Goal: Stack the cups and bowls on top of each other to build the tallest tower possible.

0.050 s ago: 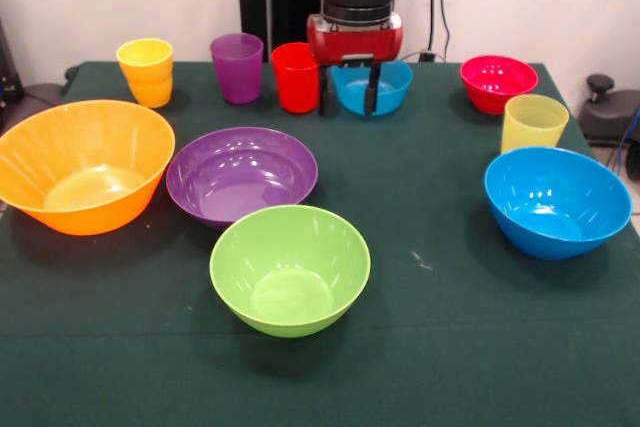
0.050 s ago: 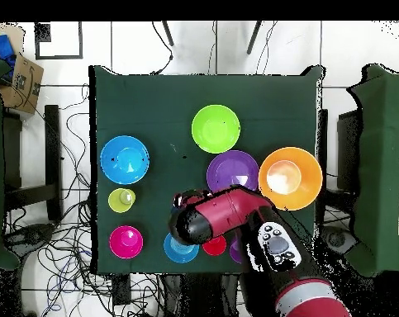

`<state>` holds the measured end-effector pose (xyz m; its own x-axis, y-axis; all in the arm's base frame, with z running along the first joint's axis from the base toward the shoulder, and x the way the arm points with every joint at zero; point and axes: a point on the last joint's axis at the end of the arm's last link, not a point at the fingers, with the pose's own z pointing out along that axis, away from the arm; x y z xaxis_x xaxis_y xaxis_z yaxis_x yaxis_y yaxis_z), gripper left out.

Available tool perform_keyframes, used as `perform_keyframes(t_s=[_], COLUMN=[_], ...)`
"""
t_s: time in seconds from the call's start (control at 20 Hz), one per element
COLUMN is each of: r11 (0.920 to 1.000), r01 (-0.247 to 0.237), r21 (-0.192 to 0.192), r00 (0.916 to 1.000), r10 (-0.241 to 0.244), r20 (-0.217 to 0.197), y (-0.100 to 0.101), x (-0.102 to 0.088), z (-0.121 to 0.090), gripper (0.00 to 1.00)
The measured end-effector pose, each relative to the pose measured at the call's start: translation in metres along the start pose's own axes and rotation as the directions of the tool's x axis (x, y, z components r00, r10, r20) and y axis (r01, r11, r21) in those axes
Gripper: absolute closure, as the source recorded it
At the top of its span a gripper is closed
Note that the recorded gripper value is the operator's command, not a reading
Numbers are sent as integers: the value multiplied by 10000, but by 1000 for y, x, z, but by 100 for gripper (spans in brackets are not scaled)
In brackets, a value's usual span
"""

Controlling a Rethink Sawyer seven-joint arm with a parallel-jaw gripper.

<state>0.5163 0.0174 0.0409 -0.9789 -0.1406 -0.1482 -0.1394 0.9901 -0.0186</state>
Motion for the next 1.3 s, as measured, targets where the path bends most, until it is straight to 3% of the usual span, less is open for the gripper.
perform_keyframes(t_s=[0.45,0.9,1.3], r11=[9975,9940,9897], r01=[-686,-1088,-1424], r21=[174,149,110], r00=[9976,9940,9887], r10=[684,1086,1417], r20=[88,164,482], y=[-38,-58,-77], x=[2,2,-13], z=[-4,-5,-2], gripper=[0,0,0])
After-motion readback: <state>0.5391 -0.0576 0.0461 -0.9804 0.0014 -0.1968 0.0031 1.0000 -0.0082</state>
